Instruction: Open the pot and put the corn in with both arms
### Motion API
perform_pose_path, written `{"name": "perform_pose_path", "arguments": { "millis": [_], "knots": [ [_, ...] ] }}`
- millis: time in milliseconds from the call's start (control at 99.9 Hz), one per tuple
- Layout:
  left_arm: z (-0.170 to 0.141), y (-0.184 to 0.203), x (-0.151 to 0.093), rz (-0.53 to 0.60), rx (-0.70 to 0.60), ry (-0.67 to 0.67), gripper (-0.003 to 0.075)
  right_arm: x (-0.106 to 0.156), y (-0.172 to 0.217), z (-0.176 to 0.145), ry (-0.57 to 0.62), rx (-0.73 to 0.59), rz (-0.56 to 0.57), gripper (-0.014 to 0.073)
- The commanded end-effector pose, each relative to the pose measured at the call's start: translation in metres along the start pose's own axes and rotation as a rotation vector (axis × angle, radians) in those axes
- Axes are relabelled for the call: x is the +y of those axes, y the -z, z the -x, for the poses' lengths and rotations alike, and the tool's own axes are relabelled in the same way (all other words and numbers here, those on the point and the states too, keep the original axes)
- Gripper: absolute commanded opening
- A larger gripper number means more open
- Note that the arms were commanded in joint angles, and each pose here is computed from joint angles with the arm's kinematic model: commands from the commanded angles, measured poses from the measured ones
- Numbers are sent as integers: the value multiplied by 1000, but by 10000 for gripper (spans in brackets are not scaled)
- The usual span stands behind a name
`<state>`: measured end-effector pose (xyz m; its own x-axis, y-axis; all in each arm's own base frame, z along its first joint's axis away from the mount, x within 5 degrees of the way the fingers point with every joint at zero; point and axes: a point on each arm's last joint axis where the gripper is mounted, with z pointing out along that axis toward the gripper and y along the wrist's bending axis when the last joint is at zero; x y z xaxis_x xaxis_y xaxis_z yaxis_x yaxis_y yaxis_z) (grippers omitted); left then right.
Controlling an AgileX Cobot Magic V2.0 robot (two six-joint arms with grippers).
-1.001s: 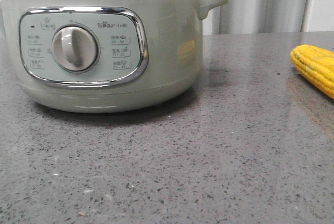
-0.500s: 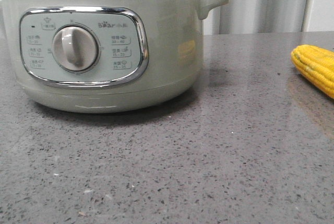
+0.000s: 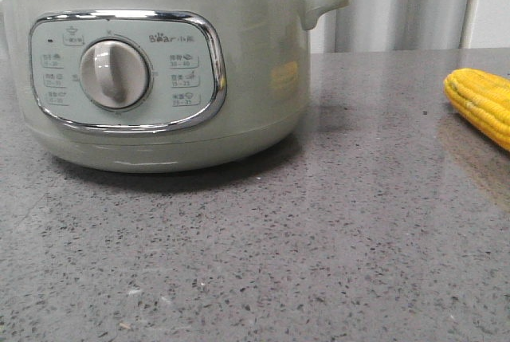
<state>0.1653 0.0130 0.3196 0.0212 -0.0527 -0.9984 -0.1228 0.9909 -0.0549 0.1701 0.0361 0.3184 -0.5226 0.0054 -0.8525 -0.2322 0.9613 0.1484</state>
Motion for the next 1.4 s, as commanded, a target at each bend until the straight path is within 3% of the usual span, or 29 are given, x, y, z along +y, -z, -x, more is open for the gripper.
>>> {"name": "perform_pose_path", "arguments": {
  "millis": [0,170,320,540,891,961,1201,1301,1391],
  "knots": [
    [35,21,-6,-54,-157,24,472,-1,-15,23,-24,-2,5,545],
    [53,61,-17,-207,-218,49,305,-8,-55,41,2,141,-3,536],
    [55,84,-20,-310,-222,57,206,-25,-65,54,-15,150,-73,519],
    [53,91,-23,-370,-192,126,188,-50,-74,47,-41,211,-158,519],
    [51,79,-25,-360,-152,261,188,-56,-109,25,-118,377,-121,510],
    [51,79,-25,-361,-148,269,188,-56,-110,24,-118,381,-121,449],
    [51,79,-25,-361,-148,271,188,-54,-107,27,-136,358,-113,74],
    [51,79,-25,-363,-142,292,188,-47,-95,41,-173,275,-86,8],
    [50,79,-25,-368,-133,292,188,-34,-77,67,-162,154,-25,4]
  ]
}}
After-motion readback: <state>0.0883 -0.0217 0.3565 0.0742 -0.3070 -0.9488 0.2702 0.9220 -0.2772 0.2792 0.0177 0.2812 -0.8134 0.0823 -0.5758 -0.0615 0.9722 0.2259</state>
